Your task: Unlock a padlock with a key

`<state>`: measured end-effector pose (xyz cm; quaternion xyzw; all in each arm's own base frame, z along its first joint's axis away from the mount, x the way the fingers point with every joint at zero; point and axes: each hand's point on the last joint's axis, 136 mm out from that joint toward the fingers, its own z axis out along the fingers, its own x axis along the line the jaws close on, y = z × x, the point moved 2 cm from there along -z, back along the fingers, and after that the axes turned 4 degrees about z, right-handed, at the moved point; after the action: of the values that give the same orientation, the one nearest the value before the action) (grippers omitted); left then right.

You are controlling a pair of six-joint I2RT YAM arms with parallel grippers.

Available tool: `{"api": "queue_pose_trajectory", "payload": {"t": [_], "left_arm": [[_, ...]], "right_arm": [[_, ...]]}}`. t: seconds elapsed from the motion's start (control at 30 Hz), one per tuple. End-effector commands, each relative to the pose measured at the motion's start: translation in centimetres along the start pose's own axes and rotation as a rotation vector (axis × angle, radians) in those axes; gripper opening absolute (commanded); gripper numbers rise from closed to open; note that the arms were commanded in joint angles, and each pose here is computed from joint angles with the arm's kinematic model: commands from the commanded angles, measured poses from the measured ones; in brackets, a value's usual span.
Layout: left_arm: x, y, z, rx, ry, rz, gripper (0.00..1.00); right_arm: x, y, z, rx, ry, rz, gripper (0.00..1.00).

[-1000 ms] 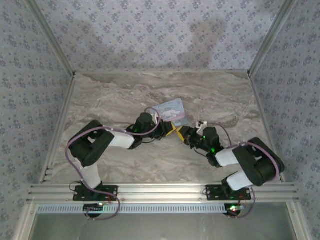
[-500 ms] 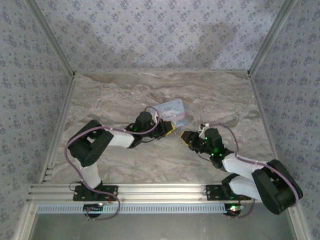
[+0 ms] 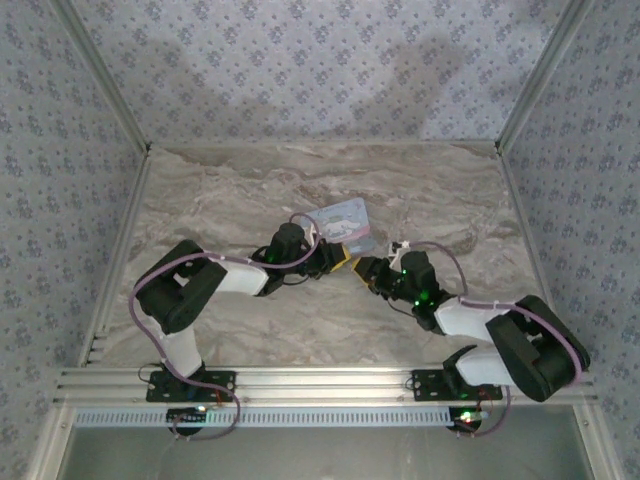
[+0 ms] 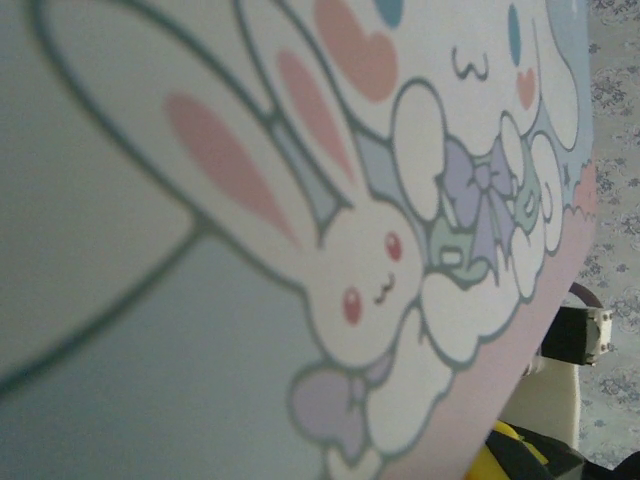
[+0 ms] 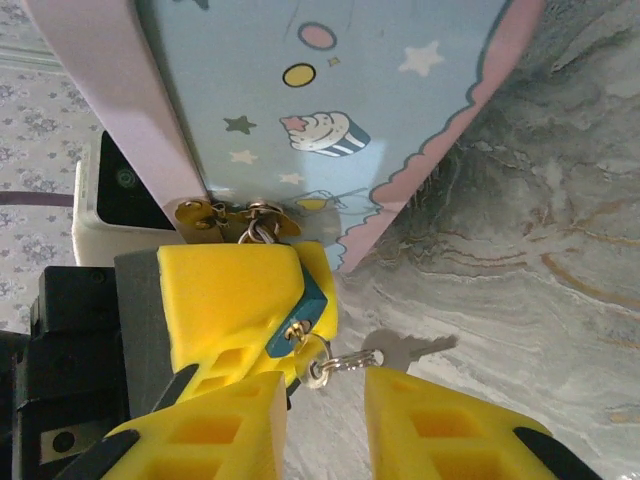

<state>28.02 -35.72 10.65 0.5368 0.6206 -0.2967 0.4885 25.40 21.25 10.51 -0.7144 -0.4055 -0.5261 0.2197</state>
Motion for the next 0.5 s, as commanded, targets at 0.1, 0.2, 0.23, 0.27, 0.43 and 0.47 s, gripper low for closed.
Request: {"api": "queue_pose_trajectory", "payload": {"t": [0.1,0.2,0.23,0.27,0.43,0.47], "left_arm": [[-3.29,0.57,-0.46,0.004,-0.084,0.038,0.0],[-3.25,0.58,-0.44,0.004,-0.085,0.036,0.0],[-3.25,0.61,-0.44,0.003,-0.085,0.035,0.0],[-3.24,0.53,-0.44,0.005,-0.085,0.033,0.0],[-3.35,0.38,-0.41,0.011,-0.095,0.031,0.0],[-3.43,0.31,-0.39,0.014,-0.098,0.033,0.0]], "right_arm": [[0.89,0.09,0.93,-0.001,0.038,0.01,0.24],[0.72,0.04,0.97,-0.004,0.041,0.015,0.16],[0.69,0.05,0.99,-0.005,0.04,0.016,0.13],[0.66,-0.01,0.98,-0.003,0.04,0.016,0.1],[1.06,0.39,1.19,-0.02,0.056,0.029,0.02],[1.23,0.49,1.23,-0.026,0.066,0.036,0.01]]}}
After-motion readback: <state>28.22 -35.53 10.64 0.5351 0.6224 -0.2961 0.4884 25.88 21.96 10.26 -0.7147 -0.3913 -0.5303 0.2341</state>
